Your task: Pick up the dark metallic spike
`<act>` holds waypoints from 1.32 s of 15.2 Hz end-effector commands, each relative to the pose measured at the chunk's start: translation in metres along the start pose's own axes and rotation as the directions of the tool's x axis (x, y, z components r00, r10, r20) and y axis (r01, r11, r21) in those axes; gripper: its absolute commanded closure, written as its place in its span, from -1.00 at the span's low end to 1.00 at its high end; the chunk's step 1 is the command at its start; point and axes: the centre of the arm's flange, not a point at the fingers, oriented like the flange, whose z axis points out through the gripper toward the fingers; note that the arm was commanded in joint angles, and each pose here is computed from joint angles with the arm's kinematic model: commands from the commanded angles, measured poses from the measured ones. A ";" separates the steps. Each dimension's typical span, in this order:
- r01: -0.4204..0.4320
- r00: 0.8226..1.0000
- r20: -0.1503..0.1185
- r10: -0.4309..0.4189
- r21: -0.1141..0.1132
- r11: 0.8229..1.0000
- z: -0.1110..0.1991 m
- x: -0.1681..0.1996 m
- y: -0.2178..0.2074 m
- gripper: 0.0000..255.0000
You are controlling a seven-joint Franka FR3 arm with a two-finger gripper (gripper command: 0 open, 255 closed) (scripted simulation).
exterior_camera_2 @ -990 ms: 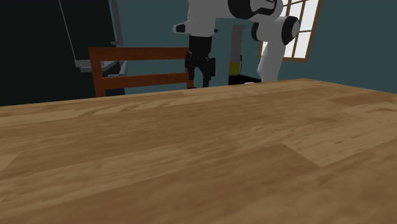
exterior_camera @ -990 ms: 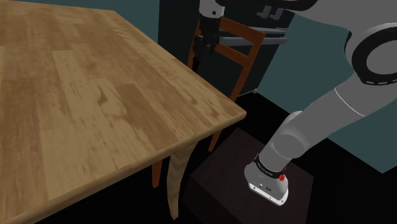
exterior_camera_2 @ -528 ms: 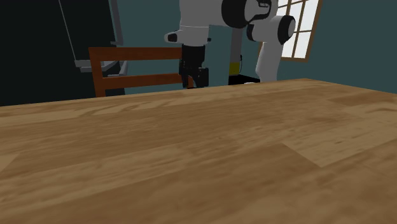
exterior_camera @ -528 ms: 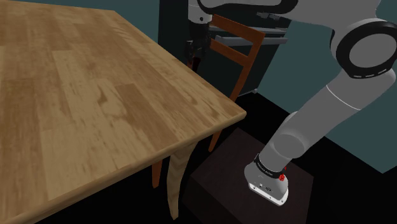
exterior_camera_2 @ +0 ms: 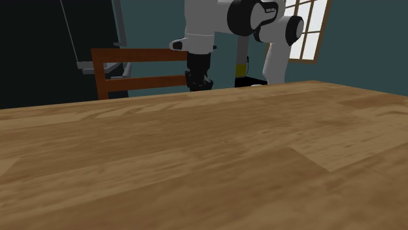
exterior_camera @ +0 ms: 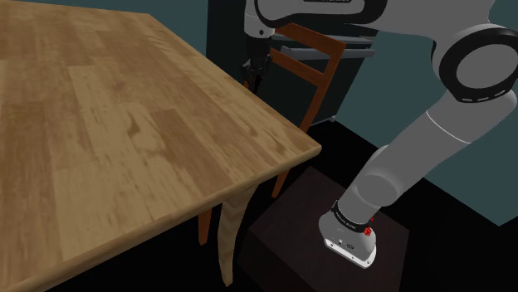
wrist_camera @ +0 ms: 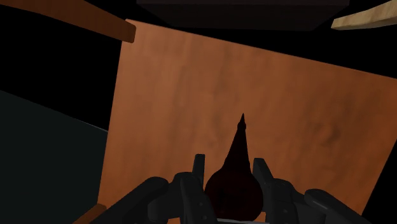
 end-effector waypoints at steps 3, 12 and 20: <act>0.000 1.000 0.001 0.000 0.000 1.000 0.000 0.000 0.000 1.00; 0.000 1.000 0.001 0.000 0.000 1.000 -0.031 -0.001 0.006 1.00; 0.000 1.000 0.001 0.000 0.000 1.000 -0.073 -0.003 0.012 1.00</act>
